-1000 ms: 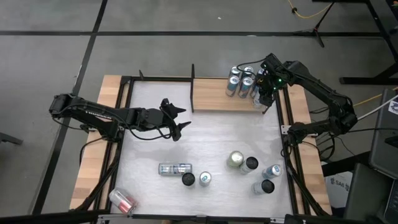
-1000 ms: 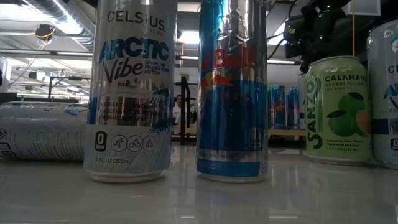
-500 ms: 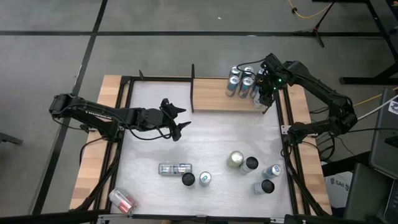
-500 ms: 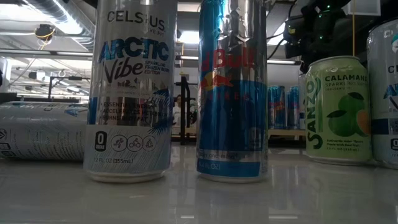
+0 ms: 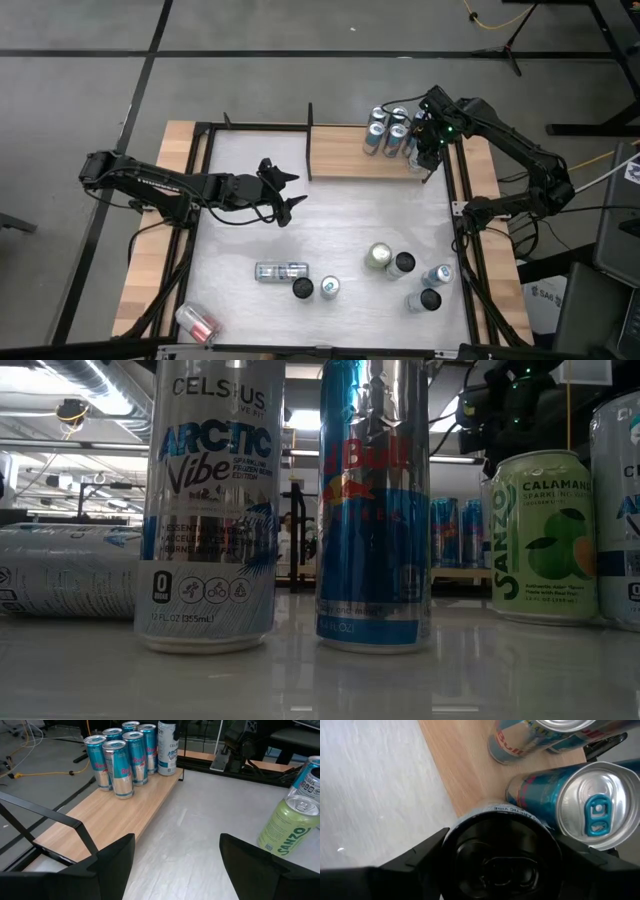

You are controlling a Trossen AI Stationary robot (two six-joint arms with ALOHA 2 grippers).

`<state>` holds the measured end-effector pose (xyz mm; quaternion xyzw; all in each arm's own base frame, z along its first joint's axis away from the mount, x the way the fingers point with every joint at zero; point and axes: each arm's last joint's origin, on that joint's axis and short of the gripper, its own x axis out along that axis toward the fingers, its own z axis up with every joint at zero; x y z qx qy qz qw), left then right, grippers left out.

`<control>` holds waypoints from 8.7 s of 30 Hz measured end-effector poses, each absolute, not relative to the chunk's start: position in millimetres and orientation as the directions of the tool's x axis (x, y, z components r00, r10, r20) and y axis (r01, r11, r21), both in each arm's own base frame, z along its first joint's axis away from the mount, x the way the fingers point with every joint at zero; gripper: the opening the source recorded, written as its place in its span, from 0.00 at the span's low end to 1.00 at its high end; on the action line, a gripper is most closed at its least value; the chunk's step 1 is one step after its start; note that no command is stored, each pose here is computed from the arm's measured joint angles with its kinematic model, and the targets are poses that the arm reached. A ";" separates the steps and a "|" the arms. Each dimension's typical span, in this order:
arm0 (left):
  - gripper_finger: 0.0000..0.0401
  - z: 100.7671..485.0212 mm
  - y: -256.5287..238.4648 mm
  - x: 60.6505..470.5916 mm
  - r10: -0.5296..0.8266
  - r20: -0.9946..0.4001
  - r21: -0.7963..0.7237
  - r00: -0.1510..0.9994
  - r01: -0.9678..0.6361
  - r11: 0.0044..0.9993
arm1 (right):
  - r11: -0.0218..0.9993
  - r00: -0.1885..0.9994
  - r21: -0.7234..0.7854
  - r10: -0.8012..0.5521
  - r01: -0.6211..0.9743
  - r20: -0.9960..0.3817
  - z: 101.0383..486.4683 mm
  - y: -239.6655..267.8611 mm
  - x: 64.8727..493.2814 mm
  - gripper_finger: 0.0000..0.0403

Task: Place canned beverage on shelf
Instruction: Put the white-blue soda can on the shelf, then put the white-blue soda can on the shelf aligned with the other white-blue soda can

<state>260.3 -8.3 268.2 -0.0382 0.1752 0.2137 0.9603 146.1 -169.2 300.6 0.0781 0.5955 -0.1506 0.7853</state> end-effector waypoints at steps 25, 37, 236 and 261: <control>0.70 268.2 -8.2 260.3 0.397 -0.353 0.002 0.847 -0.424 0.906 | 0.943 0.247 -0.057 -0.144 0.329 -0.958 300.6 -169.3 146.1 0.74; 0.70 268.2 -8.3 260.2 0.397 -0.353 0.002 0.847 -0.424 0.906 | 0.942 0.249 -0.058 -0.146 0.329 -0.957 300.7 -169.5 146.4 0.92; 0.70 268.0 -9.1 260.6 0.366 -0.359 -0.013 0.859 -0.397 0.918 | 0.986 0.120 -0.163 -0.160 -0.018 -0.980 356.1 -20.7 255.5 0.63; 0.70 268.0 -9.2 260.6 0.365 -0.359 -0.020 0.859 -0.399 0.917 | 0.980 0.295 -0.172 -0.195 0.105 -0.935 353.3 -139.5 222.3 0.63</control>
